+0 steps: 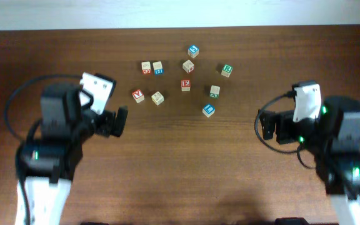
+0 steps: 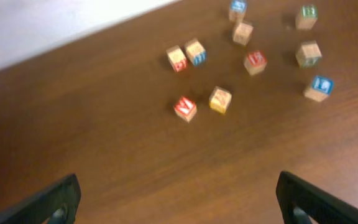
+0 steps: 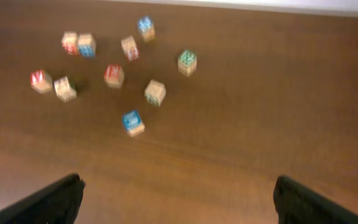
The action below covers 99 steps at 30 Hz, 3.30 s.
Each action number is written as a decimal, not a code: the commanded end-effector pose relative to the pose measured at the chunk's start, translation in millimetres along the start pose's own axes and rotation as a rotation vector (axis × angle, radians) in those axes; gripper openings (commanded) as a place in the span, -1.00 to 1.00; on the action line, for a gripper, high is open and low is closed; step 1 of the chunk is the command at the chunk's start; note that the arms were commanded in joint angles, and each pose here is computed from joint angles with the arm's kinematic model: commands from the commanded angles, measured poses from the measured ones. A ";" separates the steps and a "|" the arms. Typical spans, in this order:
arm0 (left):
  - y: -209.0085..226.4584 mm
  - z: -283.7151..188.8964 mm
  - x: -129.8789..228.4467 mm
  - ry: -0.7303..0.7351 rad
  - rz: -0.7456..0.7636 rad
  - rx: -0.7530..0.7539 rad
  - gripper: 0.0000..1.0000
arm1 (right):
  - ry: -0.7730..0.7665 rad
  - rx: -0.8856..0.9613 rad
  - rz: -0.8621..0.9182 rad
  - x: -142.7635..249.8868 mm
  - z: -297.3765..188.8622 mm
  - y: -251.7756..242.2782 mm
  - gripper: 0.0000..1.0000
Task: Rotate 3 blocks
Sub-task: 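Raise both arms and move the grippers over the blocks, then grasp the blue-faced block with the right gripper and move it toward the front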
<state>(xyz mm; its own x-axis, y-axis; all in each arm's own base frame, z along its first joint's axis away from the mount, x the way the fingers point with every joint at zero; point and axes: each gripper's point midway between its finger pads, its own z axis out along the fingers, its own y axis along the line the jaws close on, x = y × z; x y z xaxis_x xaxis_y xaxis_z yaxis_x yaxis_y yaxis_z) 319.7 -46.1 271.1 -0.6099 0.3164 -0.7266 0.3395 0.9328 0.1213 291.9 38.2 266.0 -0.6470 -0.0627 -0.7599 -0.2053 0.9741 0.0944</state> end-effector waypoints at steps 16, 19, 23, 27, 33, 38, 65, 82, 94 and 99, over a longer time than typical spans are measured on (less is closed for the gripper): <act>-56.1 94.7 16.8 0.339 -0.256 0.430 0.81 | 0.306 -0.206 0.202 8.1 56.7 21.1 0.83; -29.5 101.6 0.8 0.338 -0.335 0.277 0.82 | 0.365 -0.206 0.228 9.2 65.9 24.6 0.79; -12.6 98.3 -23.3 0.309 -0.361 0.190 0.83 | 0.463 -0.146 0.218 -6.3 73.1 31.7 0.75; -7.1 111.7 -14.1 0.363 -0.406 0.150 0.79 | 0.504 -0.129 0.185 -22.1 91.8 49.2 0.69; -26.0 129.8 -5.7 0.416 -0.381 0.176 0.67 | 0.567 -0.087 0.059 -3.4 144.1 69.7 0.69; -31.3 132.4 -11.1 0.406 -0.464 0.164 0.67 | 0.546 -0.075 -0.169 1.2 172.9 83.4 0.69; -32.6 155.3 0.9 0.457 -0.537 0.149 0.75 | 0.702 -0.134 -0.236 74.1 266.0 84.4 0.33; -32.6 155.3 0.9 0.457 -0.537 0.149 0.76 | 0.709 -0.144 -0.231 105.7 279.4 81.8 -0.14; -32.7 155.3 1.1 0.457 -0.537 0.149 0.78 | 0.771 -0.036 0.033 114.8 271.0 79.8 -0.44; -32.6 155.3 1.0 0.457 -0.537 0.149 0.79 | 0.937 0.073 0.193 142.0 240.0 74.1 -0.43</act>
<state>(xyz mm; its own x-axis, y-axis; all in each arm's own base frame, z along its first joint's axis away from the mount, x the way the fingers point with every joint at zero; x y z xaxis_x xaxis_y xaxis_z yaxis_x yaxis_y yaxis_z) 415.9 -105.0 160.0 -0.9506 -0.0958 -0.2951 -0.0055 0.9562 -0.2928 382.0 160.9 17.6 -0.9896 -0.1433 -0.0134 -0.1438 0.9815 0.1265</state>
